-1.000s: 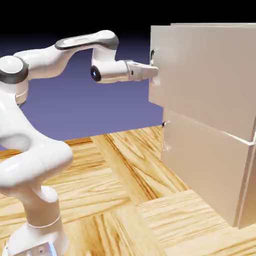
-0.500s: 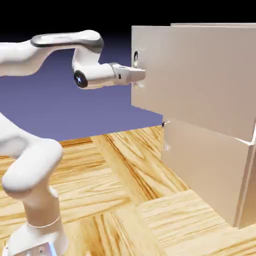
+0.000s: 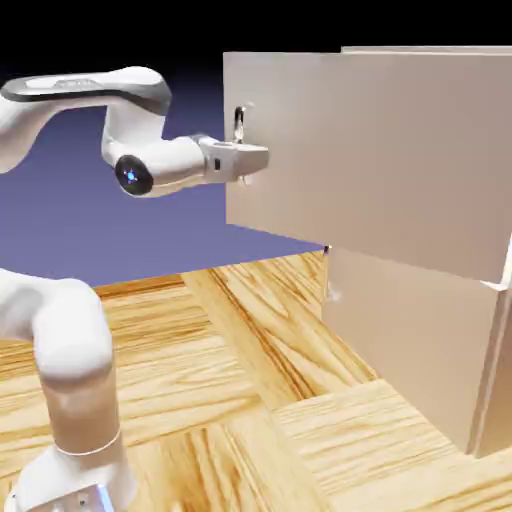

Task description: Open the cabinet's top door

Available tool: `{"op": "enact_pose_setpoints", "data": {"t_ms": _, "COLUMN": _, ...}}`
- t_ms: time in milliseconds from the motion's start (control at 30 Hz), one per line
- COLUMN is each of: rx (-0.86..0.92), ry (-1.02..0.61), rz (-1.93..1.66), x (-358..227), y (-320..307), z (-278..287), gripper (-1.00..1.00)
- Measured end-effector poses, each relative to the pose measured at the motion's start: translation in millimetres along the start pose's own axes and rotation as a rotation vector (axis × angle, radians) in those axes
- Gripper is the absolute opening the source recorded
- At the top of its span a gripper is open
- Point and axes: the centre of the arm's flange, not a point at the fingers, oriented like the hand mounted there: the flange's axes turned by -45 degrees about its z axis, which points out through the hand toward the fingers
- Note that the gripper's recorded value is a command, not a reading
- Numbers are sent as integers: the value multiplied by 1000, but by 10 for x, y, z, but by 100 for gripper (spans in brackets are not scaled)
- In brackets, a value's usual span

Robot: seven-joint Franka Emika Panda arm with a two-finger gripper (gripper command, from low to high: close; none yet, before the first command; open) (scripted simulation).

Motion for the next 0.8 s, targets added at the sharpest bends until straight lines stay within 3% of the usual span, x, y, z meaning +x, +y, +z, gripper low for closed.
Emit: {"op": "enact_pose_setpoints", "data": {"t_ms": 800, "rx": 283, "ry": 0, "rz": 0, "x": -1, "y": 612, "z": -1365, "gripper": -100}}
